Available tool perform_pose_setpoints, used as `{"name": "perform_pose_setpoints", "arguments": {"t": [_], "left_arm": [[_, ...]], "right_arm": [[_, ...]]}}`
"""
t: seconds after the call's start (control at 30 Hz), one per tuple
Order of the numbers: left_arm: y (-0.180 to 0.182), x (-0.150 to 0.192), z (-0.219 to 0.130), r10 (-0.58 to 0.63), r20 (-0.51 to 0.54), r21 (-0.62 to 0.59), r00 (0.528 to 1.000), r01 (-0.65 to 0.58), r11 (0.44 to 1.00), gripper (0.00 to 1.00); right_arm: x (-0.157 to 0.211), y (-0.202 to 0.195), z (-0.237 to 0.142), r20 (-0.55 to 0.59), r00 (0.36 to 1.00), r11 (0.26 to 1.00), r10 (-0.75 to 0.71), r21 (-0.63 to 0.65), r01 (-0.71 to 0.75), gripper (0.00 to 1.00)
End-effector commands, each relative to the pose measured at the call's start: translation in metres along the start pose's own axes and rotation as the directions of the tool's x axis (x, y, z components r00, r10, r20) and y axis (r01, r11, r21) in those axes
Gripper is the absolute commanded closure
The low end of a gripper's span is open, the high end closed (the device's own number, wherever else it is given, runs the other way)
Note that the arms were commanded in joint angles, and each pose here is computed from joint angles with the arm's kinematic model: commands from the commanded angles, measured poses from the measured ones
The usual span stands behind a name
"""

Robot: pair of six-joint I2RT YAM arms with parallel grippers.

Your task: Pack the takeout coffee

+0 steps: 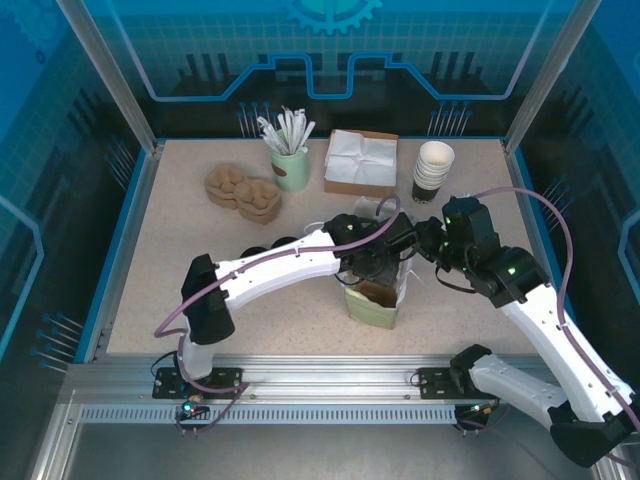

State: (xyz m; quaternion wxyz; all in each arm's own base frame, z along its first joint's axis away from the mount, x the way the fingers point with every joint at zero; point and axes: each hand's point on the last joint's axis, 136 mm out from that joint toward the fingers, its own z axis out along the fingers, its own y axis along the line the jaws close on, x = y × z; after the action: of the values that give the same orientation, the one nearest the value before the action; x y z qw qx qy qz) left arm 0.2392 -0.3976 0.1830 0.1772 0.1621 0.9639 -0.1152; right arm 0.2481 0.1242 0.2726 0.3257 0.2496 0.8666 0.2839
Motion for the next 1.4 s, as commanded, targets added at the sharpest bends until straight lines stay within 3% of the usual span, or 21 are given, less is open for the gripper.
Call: {"name": "perform_pose_setpoints", "arguments": {"t": [0.0, 0.3, 0.67, 0.93, 1.37], "left_arm": [[0.008, -0.002, 0.000, -0.069, -0.036, -0.024, 0.997, 0.068, 0.997, 0.62], [0.009, -0.002, 0.014, -0.081, -0.092, -0.069, 0.992, 0.075, 0.995, 0.59], [0.003, 0.013, 0.036, -0.045, -0.151, -0.036, 0.987, 0.040, 0.999, 0.60], [0.003, 0.013, 0.028, -0.026, -0.111, 0.011, 0.993, 0.027, 1.000, 0.61], [0.006, 0.024, 0.057, 0.026, -0.152, -0.007, 0.988, -0.028, 1.000, 0.67]], "right_arm": [[0.005, 0.003, -0.004, -0.019, 1.000, 0.999, 0.014, -0.044, -0.015, 1.00], [0.014, -0.001, -0.001, -0.050, 0.997, 0.997, 0.052, -0.058, -0.055, 1.00], [0.012, -0.005, 0.000, -0.038, 0.997, 0.997, 0.061, -0.055, -0.063, 1.00], [0.004, -0.015, -0.003, 0.000, 0.998, 0.997, 0.069, -0.030, -0.069, 1.00], [0.002, -0.020, -0.002, -0.002, 0.997, 0.996, 0.080, -0.024, -0.080, 1.00]]}}
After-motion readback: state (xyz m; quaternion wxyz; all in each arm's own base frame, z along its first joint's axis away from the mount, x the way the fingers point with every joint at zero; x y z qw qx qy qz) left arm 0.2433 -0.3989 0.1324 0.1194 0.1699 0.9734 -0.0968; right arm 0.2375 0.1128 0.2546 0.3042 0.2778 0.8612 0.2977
